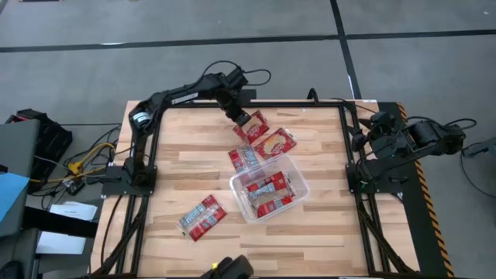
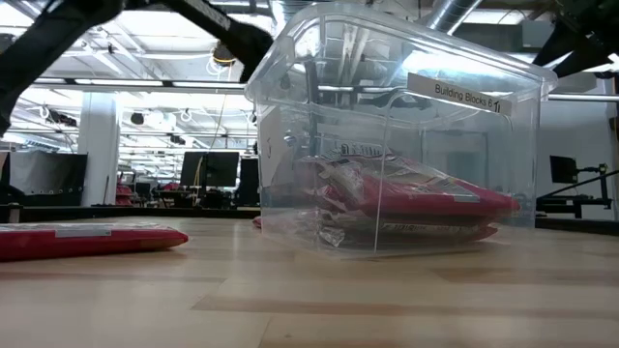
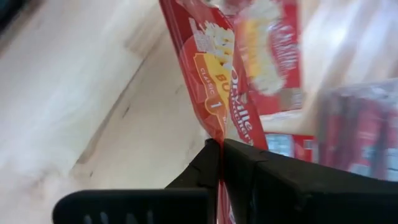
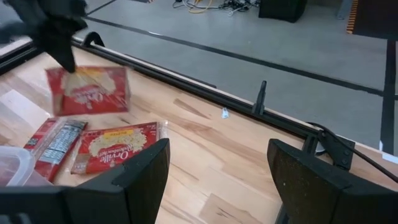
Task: Sort popcorn bags into baskets
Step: Put the red popcorn pack into the transparent container
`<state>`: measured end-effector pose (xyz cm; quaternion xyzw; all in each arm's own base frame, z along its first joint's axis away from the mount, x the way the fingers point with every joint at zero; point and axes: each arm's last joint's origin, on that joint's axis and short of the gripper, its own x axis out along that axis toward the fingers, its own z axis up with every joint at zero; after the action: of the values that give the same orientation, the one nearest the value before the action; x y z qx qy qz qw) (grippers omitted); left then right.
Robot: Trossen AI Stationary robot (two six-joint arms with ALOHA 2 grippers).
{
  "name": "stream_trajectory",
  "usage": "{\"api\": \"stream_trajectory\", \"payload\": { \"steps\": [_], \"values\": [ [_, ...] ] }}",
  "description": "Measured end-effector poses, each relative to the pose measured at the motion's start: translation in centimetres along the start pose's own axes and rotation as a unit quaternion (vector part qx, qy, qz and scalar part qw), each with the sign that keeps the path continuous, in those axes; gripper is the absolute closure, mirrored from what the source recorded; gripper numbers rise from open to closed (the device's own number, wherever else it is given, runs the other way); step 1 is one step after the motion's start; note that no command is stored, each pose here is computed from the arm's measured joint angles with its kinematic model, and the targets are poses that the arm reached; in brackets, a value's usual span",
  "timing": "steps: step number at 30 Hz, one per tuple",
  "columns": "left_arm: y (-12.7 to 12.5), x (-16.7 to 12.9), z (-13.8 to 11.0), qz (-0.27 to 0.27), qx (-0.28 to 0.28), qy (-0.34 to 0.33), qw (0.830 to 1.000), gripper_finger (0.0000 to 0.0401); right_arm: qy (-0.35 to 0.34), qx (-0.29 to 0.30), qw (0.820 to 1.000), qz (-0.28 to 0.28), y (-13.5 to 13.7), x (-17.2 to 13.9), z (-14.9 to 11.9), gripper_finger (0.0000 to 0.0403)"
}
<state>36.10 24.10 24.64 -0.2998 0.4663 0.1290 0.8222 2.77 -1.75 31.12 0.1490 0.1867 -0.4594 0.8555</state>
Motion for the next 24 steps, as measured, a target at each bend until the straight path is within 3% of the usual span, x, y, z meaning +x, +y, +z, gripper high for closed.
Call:
{"api": "stream_trajectory", "payload": {
  "steps": [6,14,24],
  "values": [
    [-4.3,-3.5,-0.4,-0.020,0.008,-0.037,0.999,0.0401,0.002,-0.006,1.000,-0.003,-0.1,0.0,-0.1,0.0107],
    [-11.8,-7.2,-2.4,-0.076,0.037,-0.068,0.994,0.0401,0.005,-0.012,1.000,-0.006,-0.2,0.0,-0.1,0.0107],
    [-21.2,-7.6,-5.8,-0.142,0.096,-0.101,0.980,0.0401,0.006,-0.024,1.000,-0.007,-0.2,0.0,-0.2,0.0107]
  ]
}}
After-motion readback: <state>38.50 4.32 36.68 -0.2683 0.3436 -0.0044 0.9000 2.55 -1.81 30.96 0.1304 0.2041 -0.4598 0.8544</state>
